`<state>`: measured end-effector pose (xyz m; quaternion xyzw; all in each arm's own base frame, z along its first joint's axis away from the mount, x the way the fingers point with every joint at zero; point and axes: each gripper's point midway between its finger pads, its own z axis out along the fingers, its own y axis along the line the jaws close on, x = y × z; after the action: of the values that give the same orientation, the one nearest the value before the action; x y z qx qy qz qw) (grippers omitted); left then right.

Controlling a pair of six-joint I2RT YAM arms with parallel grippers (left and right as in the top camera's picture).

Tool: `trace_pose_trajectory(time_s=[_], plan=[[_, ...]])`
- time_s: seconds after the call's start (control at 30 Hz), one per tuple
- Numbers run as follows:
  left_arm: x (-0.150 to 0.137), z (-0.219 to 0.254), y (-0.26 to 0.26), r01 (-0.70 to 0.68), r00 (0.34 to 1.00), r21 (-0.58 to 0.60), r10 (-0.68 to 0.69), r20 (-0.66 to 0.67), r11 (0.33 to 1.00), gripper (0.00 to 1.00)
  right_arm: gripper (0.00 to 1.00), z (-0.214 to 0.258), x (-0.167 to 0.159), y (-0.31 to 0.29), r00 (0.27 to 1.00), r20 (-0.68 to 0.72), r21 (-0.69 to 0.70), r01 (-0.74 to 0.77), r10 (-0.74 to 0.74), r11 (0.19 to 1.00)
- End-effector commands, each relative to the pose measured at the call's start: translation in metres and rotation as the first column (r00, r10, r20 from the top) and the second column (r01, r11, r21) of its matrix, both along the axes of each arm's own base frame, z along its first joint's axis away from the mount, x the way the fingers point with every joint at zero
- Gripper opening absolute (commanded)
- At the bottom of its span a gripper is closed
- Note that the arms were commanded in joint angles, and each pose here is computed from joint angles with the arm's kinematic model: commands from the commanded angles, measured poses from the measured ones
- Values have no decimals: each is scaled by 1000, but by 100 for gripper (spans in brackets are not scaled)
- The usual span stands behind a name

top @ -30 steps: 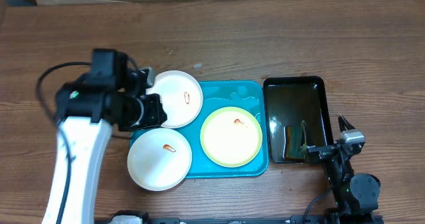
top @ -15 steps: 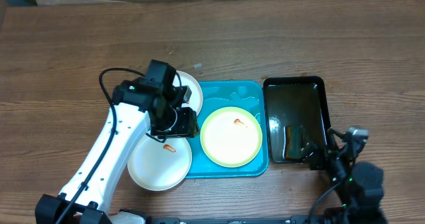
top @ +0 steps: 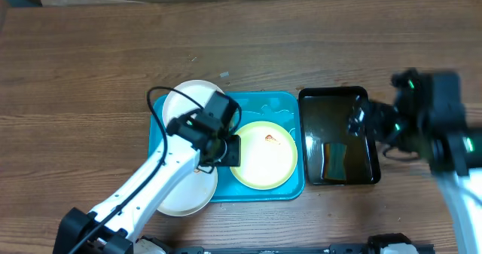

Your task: Clean dirty plates on tray and stack at the side

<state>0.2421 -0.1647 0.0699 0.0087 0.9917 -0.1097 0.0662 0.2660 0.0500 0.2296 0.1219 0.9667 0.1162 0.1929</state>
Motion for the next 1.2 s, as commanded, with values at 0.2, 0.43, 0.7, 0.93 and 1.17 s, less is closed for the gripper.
trace_pose_trajectory(time_s=[0.2,0.43,0.7,0.93,1.17], plan=[[4,-34,16,-59,998,96,58,18,994,42,84,-58,16,-1,967,-254,-39,-8,-2,999],[5,-53,14,-54,998,115,57,-25,992,40,81,-90,24,-5,945,-326,-70,-9,-14,998],[9,-54,14,-53,998,100,55,-24,994,36,81,-92,30,-8,952,-305,-89,-5,-22,996],[19,-52,9,-33,999,83,32,17,996,26,82,-92,29,-8,951,-309,-89,-6,-22,996],[17,-58,10,-32,999,92,32,1,995,23,82,-92,29,-8,950,-312,-90,-6,-22,996]])
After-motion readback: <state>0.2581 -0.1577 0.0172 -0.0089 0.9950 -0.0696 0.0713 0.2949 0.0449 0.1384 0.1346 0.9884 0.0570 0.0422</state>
